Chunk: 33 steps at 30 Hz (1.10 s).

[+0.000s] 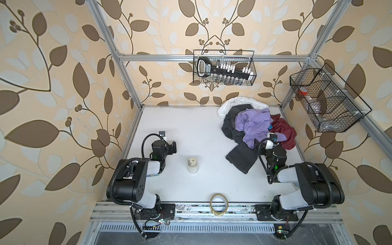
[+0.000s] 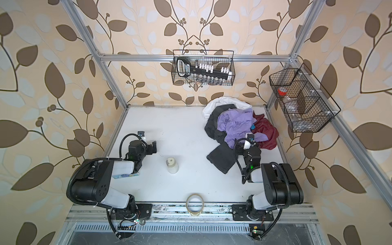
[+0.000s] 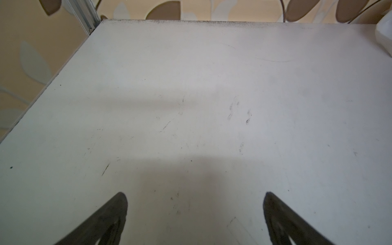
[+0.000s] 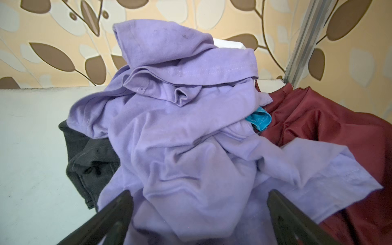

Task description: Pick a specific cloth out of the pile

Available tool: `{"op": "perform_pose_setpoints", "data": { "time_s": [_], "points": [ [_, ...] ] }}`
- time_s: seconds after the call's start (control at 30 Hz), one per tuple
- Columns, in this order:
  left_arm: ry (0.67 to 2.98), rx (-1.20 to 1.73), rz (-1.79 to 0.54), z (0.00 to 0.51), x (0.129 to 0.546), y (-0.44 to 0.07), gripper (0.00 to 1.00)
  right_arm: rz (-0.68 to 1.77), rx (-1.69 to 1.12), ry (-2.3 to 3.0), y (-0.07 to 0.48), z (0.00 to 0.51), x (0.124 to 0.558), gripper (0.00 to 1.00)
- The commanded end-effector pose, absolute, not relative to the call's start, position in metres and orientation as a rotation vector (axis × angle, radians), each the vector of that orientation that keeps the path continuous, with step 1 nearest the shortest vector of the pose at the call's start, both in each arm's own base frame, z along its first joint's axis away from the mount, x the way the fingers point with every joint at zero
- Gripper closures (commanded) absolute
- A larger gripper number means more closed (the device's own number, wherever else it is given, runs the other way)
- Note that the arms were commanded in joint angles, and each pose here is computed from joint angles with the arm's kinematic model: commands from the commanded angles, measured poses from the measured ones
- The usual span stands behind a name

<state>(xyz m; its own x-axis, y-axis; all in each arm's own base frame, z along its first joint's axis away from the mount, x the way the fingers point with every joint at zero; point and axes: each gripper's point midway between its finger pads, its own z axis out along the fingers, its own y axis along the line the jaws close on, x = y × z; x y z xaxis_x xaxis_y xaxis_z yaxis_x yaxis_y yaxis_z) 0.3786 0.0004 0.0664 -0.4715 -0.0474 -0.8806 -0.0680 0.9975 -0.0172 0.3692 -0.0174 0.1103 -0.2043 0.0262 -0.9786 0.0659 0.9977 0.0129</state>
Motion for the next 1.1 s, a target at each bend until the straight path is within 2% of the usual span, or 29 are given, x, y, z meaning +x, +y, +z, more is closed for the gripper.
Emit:
{"op": "perform_pose_setpoints", "data": {
  "time_s": [0.0, 0.87, 1.07],
  "points": [
    [2.031, -0.093, 0.0, 0.075, 0.384, 0.0, 0.01, -0.019, 0.064, 1.761, -0.015, 0.115, 0.374, 0.0],
    [2.03, -0.093, -0.012, 0.076, 0.384, 0.0, 0.01, -0.019, 0.064, 1.763, -0.015, 0.115, 0.373, 0.0],
    [2.055, -0.147, 0.036, 0.103, 0.39, 0.01, 0.01, -0.061, 0.106, 1.819, -0.023, 0.128, 0.38, 0.0]
  ]
}}
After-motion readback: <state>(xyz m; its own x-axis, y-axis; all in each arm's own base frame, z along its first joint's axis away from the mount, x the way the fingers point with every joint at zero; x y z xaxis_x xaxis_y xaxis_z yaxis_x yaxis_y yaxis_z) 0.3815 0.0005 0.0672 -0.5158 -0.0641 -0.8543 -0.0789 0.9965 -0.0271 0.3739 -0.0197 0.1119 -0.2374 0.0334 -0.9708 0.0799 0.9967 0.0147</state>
